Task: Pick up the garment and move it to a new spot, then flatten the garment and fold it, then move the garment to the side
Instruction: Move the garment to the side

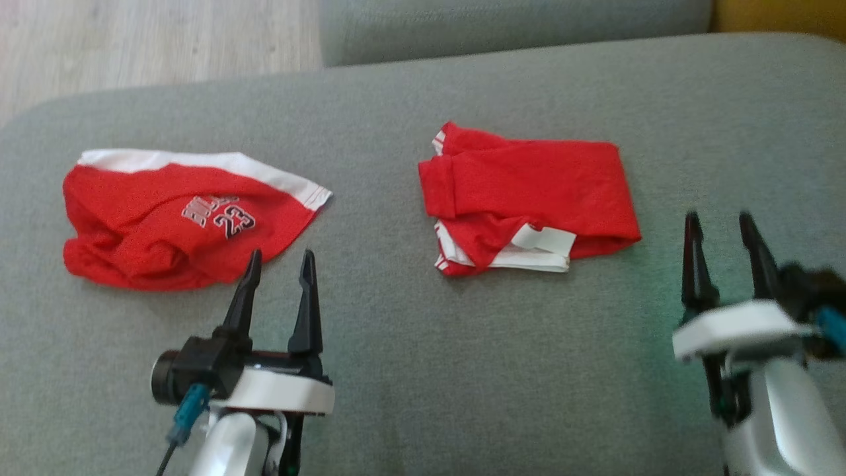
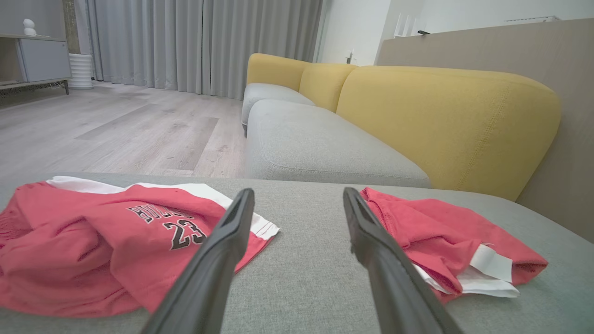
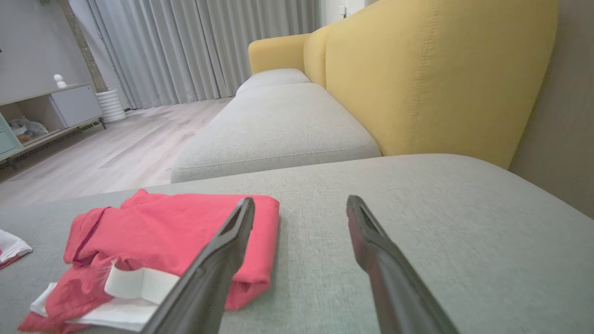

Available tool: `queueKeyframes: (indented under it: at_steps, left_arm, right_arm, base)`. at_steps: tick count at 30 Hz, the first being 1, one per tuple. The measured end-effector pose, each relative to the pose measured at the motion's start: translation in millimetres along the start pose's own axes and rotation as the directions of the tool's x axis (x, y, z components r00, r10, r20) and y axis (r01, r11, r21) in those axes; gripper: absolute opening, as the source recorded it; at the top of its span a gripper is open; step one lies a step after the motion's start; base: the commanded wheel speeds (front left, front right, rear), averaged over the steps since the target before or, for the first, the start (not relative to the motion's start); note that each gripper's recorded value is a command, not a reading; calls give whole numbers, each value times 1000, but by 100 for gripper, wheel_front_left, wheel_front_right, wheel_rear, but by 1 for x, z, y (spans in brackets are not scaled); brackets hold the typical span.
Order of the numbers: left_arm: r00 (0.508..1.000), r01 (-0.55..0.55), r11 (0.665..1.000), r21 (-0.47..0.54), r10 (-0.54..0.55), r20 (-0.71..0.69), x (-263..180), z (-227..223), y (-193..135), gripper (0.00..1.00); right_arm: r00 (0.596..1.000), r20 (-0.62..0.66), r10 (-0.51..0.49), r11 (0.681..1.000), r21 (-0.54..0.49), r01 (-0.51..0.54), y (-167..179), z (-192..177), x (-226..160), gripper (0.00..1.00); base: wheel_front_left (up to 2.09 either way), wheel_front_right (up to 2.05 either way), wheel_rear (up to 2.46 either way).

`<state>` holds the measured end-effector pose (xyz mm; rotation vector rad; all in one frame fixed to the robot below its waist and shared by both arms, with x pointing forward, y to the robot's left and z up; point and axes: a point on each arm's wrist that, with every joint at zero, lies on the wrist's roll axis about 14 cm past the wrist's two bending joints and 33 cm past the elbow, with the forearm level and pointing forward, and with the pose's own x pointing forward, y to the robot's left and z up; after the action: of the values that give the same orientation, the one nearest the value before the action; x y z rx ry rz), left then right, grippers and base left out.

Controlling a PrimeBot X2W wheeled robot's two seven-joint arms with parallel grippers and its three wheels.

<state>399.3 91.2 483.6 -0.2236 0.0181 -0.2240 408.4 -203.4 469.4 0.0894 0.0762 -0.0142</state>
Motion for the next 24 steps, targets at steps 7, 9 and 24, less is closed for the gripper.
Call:
queueKeyframes:
  at_steps: [7,9,24]
  left_arm:
    - [1000,-8,1000,7,8,-10,12,-4,9,100]
    - [1000,-13,1000,8,13,-17,13,-6,11,100]
    - [998,-57,998,17,57,-30,13,-11,28,100]
  right_arm:
    - [994,-107,34,999,26,-32,16,-15,46,100]
    - [985,-170,37,999,43,-30,18,-30,53,100]
    - [878,-470,92,995,81,-62,45,-101,73,100]
  base:
    - [0,0,0]
    - [0,0,0]
    - [0,0,0]
